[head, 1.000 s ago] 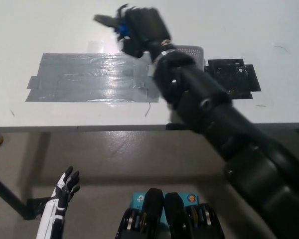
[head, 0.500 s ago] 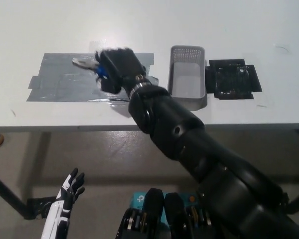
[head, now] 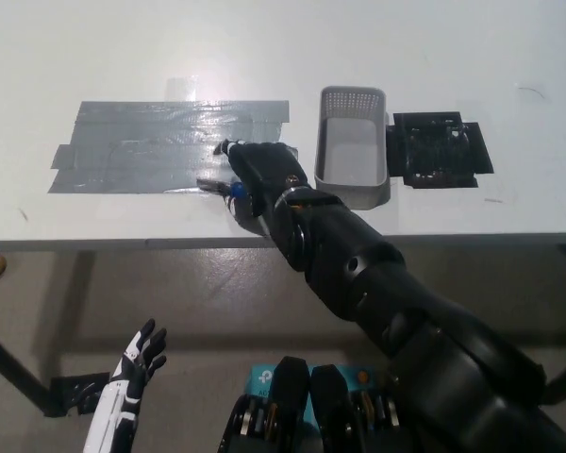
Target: The robot picks the blue plier placed on top of the container and places it on the grey area of the table
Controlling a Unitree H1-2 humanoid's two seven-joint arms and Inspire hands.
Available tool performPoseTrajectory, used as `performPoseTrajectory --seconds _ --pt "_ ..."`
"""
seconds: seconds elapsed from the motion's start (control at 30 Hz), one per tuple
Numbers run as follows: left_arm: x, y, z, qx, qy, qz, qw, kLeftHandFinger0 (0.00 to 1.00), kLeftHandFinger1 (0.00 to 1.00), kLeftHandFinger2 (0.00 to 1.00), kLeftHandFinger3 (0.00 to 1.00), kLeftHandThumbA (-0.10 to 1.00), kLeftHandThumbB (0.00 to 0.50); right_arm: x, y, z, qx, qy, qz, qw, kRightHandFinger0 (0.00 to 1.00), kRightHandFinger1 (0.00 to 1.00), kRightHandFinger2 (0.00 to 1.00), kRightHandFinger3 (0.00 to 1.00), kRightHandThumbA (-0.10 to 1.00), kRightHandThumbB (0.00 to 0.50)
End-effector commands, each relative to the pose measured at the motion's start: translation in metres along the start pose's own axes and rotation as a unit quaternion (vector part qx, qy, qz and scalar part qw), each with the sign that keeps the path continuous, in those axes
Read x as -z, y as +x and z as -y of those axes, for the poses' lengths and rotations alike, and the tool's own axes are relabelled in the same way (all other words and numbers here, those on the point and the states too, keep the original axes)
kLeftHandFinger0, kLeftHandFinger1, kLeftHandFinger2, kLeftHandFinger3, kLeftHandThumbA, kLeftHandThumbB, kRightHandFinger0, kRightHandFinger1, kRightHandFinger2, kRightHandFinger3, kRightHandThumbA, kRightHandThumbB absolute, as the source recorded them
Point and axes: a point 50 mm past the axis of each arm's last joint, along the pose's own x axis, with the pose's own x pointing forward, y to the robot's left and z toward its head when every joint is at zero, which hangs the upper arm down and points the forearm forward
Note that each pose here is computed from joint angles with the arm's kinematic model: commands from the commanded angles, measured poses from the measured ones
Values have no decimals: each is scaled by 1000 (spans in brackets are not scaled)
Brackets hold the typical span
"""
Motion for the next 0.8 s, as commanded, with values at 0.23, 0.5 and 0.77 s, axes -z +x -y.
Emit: performPoseTrajectory --seconds 0.23,0.5,0.77 --pt "-10 4 -3 7 9 31 999 979 1000 1000 1000 1000 0 -29 14 113 84 -7 41 996 1000 1000 1000 1000 798 359" --pt "-8 0 -3 6 11 32 999 978 1000 1000 1000 1000 0 -53 5 215 186 10 99 978 1000 1000 1000 1000 818 332" --pt "-8 -6 -2 -3 0 28 1000 1000 1000 1000 1000 1000 0 -53 -33 311 273 18 188 943 1000 1000 1000 1000 815 285"
